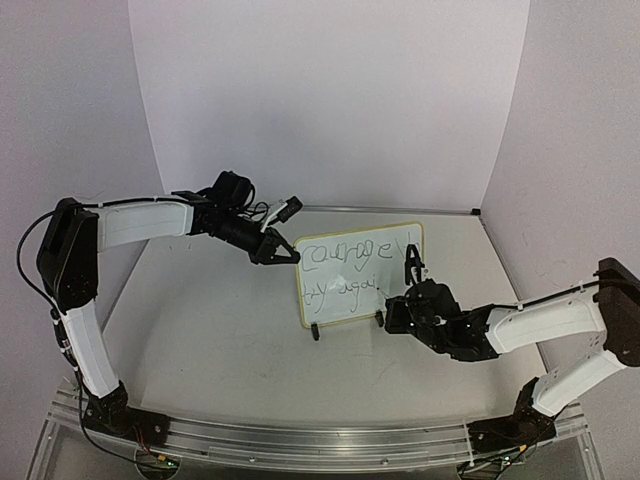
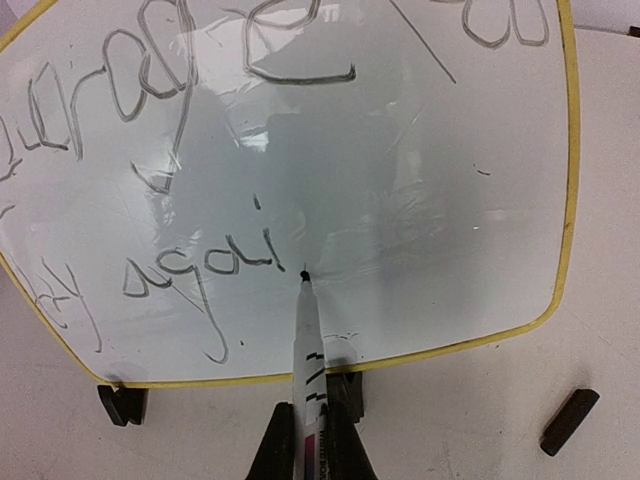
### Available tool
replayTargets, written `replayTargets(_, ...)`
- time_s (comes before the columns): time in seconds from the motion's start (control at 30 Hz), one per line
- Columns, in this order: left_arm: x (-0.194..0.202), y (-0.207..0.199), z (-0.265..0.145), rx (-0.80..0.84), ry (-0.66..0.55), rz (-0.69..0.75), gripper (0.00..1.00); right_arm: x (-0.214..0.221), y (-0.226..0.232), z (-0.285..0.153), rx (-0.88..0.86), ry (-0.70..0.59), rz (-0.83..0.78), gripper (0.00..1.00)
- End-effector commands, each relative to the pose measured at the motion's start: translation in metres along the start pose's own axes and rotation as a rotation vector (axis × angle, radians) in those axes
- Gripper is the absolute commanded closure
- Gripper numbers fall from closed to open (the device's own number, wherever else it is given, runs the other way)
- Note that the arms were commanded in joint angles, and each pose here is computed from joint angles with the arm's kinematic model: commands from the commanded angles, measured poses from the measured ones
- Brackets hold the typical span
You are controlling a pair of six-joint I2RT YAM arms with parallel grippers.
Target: Write a sentence on the whiteboard
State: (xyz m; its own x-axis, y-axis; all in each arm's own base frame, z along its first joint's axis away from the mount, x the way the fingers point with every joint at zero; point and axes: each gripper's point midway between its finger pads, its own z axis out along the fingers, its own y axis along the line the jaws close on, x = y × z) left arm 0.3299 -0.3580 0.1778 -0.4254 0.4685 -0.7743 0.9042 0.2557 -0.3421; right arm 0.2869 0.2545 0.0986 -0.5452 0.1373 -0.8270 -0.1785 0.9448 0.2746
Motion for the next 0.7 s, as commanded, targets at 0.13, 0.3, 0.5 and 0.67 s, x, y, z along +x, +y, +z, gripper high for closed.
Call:
replayTargets(0.13,-0.006,0.009,-0.008,-0.085,-0.007,0.084,1.00,-0.035,0.010,-0.006,-0.008,-0.089,0.018,1.00)
replayTargets(0.3,-0.007,0.009,-0.008,-0.085,-0.008,0.084,1.00,-0.045,0.014,-0.009,-0.010,-0.116,0.010,1.00)
replayTargets(0.5,-0.007,0.009,-0.009,-0.087,-0.009,0.084,1.00,-0.045,0.013,-0.006,0.005,-0.116,0.003,1.00)
replayTargets(0.67,-0.008,0.008,-0.010,-0.087,-0.011,0.090,1.00,-0.040,0.007,-0.005,0.034,-0.106,0.011,1.00)
